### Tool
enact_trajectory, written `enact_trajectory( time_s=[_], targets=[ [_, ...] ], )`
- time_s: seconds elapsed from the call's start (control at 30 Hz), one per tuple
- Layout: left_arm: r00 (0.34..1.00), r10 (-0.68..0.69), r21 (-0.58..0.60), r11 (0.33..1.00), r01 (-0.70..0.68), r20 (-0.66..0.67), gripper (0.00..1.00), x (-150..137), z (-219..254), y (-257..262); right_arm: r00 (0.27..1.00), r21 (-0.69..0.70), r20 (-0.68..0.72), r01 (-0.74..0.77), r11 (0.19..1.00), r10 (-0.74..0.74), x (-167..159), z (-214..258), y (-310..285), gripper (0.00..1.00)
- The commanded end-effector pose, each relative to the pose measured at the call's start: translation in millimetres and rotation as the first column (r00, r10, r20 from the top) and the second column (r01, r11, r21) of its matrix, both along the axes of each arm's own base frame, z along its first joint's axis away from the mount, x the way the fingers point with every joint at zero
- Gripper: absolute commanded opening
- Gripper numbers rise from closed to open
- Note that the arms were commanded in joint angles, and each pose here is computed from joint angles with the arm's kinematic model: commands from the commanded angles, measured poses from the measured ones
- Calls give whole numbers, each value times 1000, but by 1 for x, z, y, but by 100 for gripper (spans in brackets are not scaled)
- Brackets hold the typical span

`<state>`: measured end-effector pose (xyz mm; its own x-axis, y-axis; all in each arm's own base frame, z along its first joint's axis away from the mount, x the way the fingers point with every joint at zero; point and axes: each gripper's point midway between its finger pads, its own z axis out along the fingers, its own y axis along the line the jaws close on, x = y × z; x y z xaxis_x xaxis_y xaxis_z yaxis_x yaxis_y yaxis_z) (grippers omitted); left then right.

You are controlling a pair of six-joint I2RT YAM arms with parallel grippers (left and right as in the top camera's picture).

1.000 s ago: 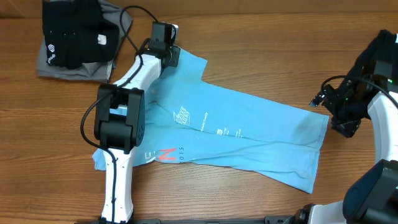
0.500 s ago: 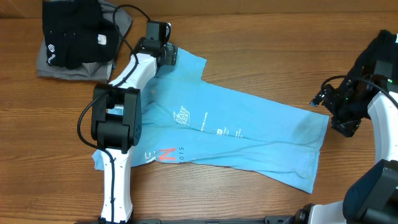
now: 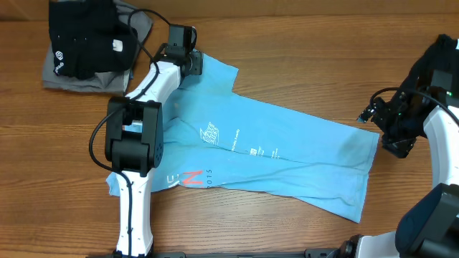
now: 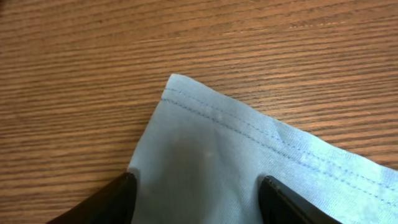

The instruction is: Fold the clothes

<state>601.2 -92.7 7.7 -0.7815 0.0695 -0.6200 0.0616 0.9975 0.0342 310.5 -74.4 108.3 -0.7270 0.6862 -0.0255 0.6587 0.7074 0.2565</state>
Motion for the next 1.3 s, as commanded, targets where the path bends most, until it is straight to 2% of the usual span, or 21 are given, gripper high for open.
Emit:
enact_trajectory(
  time_s=[0.0, 0.1, 0.17, 0.43, 0.47, 0.5, 0.53, 0.63, 0.67, 0.87, 1.0, 1.27],
  targets=[
    [992, 7, -10, 1000, -8, -125, 58, -24, -46, 2, 1000, -10, 7, -1, 1000, 1, 0, 1, 0, 100],
    [991, 8, -7, 1000, -9, -137, 55, -26, -48, 4, 1000, -10, 7, -1, 1000, 1, 0, 1, 0, 100],
    [990, 9, -6, 1000, -9, -143, 46, -27, -49, 4, 1000, -10, 7, -1, 1000, 1, 0, 1, 1, 100],
    [988, 9, -5, 1000, -9, -152, 30, -29, -51, 4, 1000, -10, 6, -1, 1000, 1, 0, 1, 1, 100],
    [988, 9, -5, 1000, -10, -152, 34, -29, -51, 4, 1000, -9, 6, -1, 1000, 1, 0, 1, 1, 100],
    [988, 9, -5, 1000, -10, -152, 60, -29, -51, 4, 1000, -9, 6, -1, 1000, 1, 0, 1, 1, 100],
    [989, 9, -4, 1000, -9, -150, 61, -29, -51, 4, 1000, -9, 6, -1, 1000, 1, -1, 1, 1, 100],
    [989, 9, -4, 1000, -10, -150, 13, -29, -51, 4, 1000, -9, 6, -1, 1000, 1, 0, 1, 1, 100],
    [989, 9, -4, 1000, -10, -150, 6, -29, -51, 4, 1000, -9, 7, -1, 1000, 1, 0, 1, 1, 100],
    [989, 18, -10, 1000, -20, -148, 4, -29, -50, 4, 1000, -19, 5, 2, 1000, -2, 0, 1, -1, 100],
    [989, 19, -11, 1000, -21, -146, 4, -28, -50, 5, 998, -86, -17, 62, 994, -64, -3, -1, -15, 100],
    [989, 19, -10, 1000, -21, -150, 4, -29, -51, 5, 997, -151, -8, 77, 986, -79, 10, -14, -31, 100]
  ],
)
